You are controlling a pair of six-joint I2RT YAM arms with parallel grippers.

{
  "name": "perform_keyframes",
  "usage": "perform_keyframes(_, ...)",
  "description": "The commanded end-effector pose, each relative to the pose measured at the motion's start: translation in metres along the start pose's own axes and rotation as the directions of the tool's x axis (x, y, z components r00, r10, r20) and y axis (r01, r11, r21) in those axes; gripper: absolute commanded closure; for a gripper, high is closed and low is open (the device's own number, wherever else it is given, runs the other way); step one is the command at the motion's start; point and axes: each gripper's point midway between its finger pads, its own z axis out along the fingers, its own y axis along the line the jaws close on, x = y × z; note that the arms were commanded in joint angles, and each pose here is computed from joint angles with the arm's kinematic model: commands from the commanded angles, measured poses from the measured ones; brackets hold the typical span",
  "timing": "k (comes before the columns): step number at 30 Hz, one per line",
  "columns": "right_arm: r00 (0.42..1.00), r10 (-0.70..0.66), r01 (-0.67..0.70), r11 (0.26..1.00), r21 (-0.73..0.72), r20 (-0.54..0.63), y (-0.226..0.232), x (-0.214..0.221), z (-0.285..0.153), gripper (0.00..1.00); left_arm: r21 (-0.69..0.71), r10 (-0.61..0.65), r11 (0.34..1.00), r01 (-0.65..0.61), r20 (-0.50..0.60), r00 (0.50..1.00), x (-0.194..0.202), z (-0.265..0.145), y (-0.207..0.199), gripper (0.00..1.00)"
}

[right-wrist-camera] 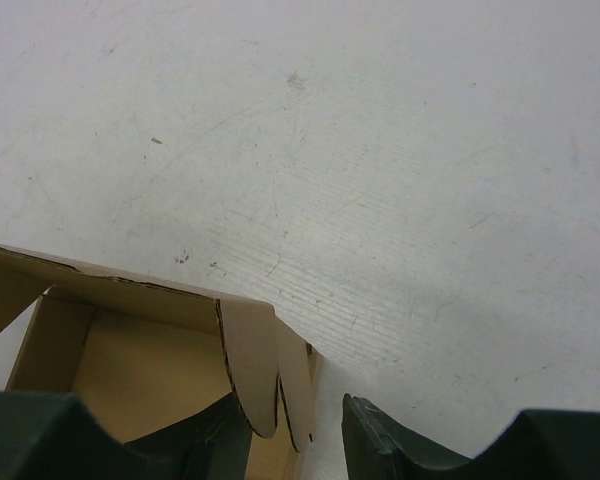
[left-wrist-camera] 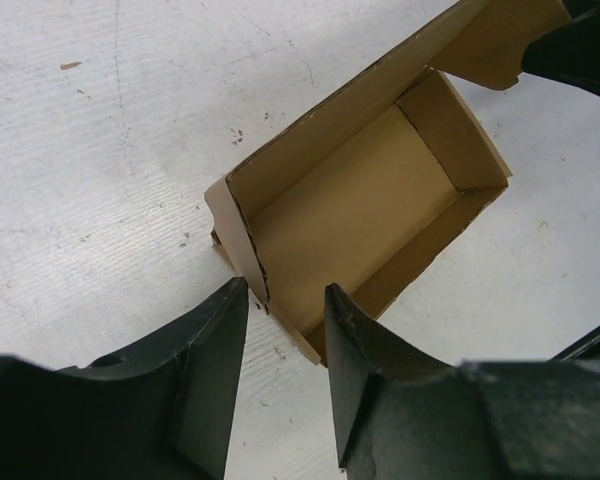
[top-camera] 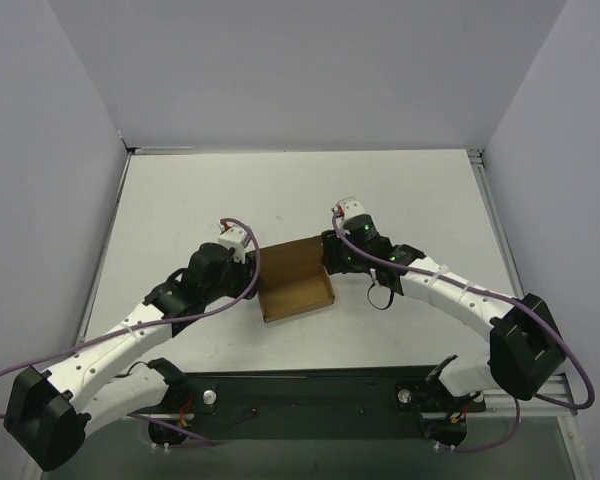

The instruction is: Fold the paper box

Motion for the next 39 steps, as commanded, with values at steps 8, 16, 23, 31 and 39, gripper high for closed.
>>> perform_keyframes(8,0.997,-0.031,0.031,1.000,0.002,0.069,0.008,-0.020,0.006,0.83,-0.017,-0.011,1.000,0.012,0.072,0.997,-0.014,0.009,-0.006,0.79)
perform_keyframes(16,0.995,-0.055,0.048,0.995,0.084,0.083,0.014,-0.014,0.003,0.87,-0.038,-0.025,0.999,0.028,0.071,0.997,-0.010,0.018,-0.009,0.89)
perform_keyframes(23,0.996,-0.017,-0.001,0.982,0.190,0.093,0.011,0.004,0.003,0.88,-0.038,-0.057,0.997,0.061,0.081,0.995,-0.006,0.026,-0.014,0.94)
perform_keyframes(31,0.995,0.007,-0.030,0.971,0.239,0.095,0.006,0.031,-0.005,0.87,-0.056,-0.039,0.998,0.042,0.052,0.998,0.018,0.030,-0.022,0.96)
perform_keyframes(39,0.992,0.028,-0.061,0.963,0.264,0.126,0.009,0.049,-0.022,0.85,-0.123,0.031,0.992,-0.023,0.067,0.997,0.035,0.023,-0.027,0.98)
